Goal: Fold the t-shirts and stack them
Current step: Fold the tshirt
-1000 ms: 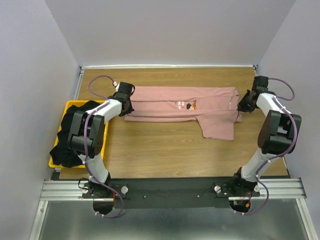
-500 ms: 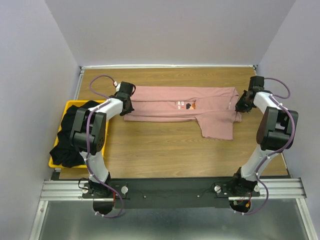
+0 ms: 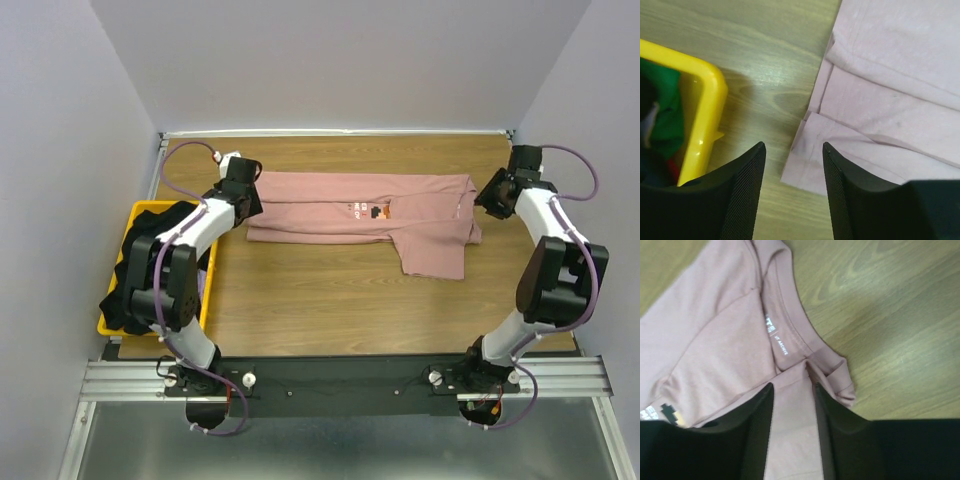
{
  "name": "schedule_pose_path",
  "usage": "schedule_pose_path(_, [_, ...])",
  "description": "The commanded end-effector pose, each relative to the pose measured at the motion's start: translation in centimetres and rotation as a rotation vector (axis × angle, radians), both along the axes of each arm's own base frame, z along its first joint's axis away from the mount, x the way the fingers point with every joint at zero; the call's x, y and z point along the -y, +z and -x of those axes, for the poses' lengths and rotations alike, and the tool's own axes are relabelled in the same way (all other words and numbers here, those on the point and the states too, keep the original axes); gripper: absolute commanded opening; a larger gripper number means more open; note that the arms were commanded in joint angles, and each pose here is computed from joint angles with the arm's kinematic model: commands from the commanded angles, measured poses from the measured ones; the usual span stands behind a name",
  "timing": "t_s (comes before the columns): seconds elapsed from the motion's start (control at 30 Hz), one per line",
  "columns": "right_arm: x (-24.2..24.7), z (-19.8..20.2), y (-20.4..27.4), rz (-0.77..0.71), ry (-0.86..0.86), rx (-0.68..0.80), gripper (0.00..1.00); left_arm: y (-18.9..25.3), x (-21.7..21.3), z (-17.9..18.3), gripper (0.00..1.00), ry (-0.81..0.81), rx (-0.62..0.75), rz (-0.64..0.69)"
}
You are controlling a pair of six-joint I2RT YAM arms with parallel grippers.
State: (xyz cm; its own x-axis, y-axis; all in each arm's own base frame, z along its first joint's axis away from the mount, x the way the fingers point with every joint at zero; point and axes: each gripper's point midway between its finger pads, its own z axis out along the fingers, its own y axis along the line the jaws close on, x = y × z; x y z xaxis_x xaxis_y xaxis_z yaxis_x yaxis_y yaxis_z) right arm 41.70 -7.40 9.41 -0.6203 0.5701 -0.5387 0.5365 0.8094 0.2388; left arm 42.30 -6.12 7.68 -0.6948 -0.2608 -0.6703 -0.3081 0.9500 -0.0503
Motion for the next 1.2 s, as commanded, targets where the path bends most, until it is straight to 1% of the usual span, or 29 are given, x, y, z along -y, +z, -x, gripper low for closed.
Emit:
schedule_pose_path(0.0, [0.2,1.5,2.1,0.011,-0.043,0.062,0.48,3.1,-1.2,1.3,0.57,0.037,0.074,-0.006])
schedule_pose_path(0.07, [-0.6,2.6,1.9,-0.001,-0.019,0.059,0.50,4.6,-1.1,2.0,0.58,0.023,0.110,0.011])
schedule_pose_path(0.13, [-1.7,4.5,1.0,-0.010,0.009,0.037,0.52,5.6,-0.8,2.8,0.63,-0.007,0.151,0.034])
schedule_pose_path(0.17, [-2.7,5.8,0.2,0.005,0.029,0.016,0.52,5.9,-0.7,3.7,0.70,-0.027,0.165,0.038])
schedule_pose_path(0.2, [-3.2,5.7,0.7,0.017,0.045,0.027,0.53,5.3,-0.8,3.9,0.72,-0.033,0.156,0.032])
schedule_pose_path(0.23, [-3.9,6.9,-0.6,0.021,0.059,-0.007,0.54,6.5,-0.7,4.2,0.77,-0.041,0.193,0.040])
schedule_pose_path(0.3, [-6.1,8.1,-1.5,0.051,0.114,-0.041,0.55,6.5,-0.9,5.0,0.84,-0.057,0.205,0.037])
schedule_pose_path(0.37, [-8.2,9.9,-3.1,0.074,0.173,-0.106,0.56,8.0,-1.1,5.4,0.85,-0.064,0.256,0.036])
schedule_pose_path(0.47, [-9.4,11.8,-5.1,0.103,0.200,-0.171,0.56,9.6,-1.4,6.0,0.85,-0.067,0.330,0.038])
schedule_pose_path(0.5, [-9.5,12.3,-5.6,0.109,0.200,-0.187,0.56,9.3,-1.5,6.4,0.85,-0.067,0.337,0.036])
schedule_pose_path(0.57, [-9.7,13.0,-6.3,0.131,0.211,-0.213,0.56,10.4,-1.2,6.5,0.85,-0.081,0.397,0.059])
schedule_pose_path(0.7, [-10.0,13.9,-7.9,0.125,0.224,-0.270,0.55,9.8,-0.7,6.7,0.85,-0.104,0.399,0.080])
schedule_pose_path(0.77, [-10.2,14.0,-8.3,0.127,0.233,-0.285,0.55,9.0,-0.6,6.7,0.85,-0.108,0.375,0.078])
schedule_pose_path(0.87, [-10.3,14.5,-9.4,0.127,0.231,-0.327,0.50,8.7,-0.5,6.7,0.85,-0.116,0.365,0.082])
schedule_pose_path(0.97, [-10.0,15.0,-10.2,0.136,0.212,-0.349,0.40,8.6,-0.3,6.6,0.85,-0.125,0.370,0.089])
schedule_pose_path(1.0, [-10.0,14.9,-10.0,0.136,0.210,-0.340,0.32,8.5,-0.1,6.6,0.85,-0.130,0.366,0.092])
schedule_pose_path(1.07, [-10.0,14.5,-9.6,0.139,0.212,-0.324,0.20,8.4,-0.1,6.6,0.85,-0.132,0.363,0.091])
schedule_pose_path(1.1, [-10.0,14.2,-9.3,0.141,0.215,-0.313,0.10,8.4,-0.1,6.6,0.85,-0.133,0.361,0.090])
schedule_pose_path(1.17, [-10.0,13.1,-7.9,0.156,0.229,-0.267,0.02,8.4,-0.1,6.6,0.85,-0.134,0.364,0.089])
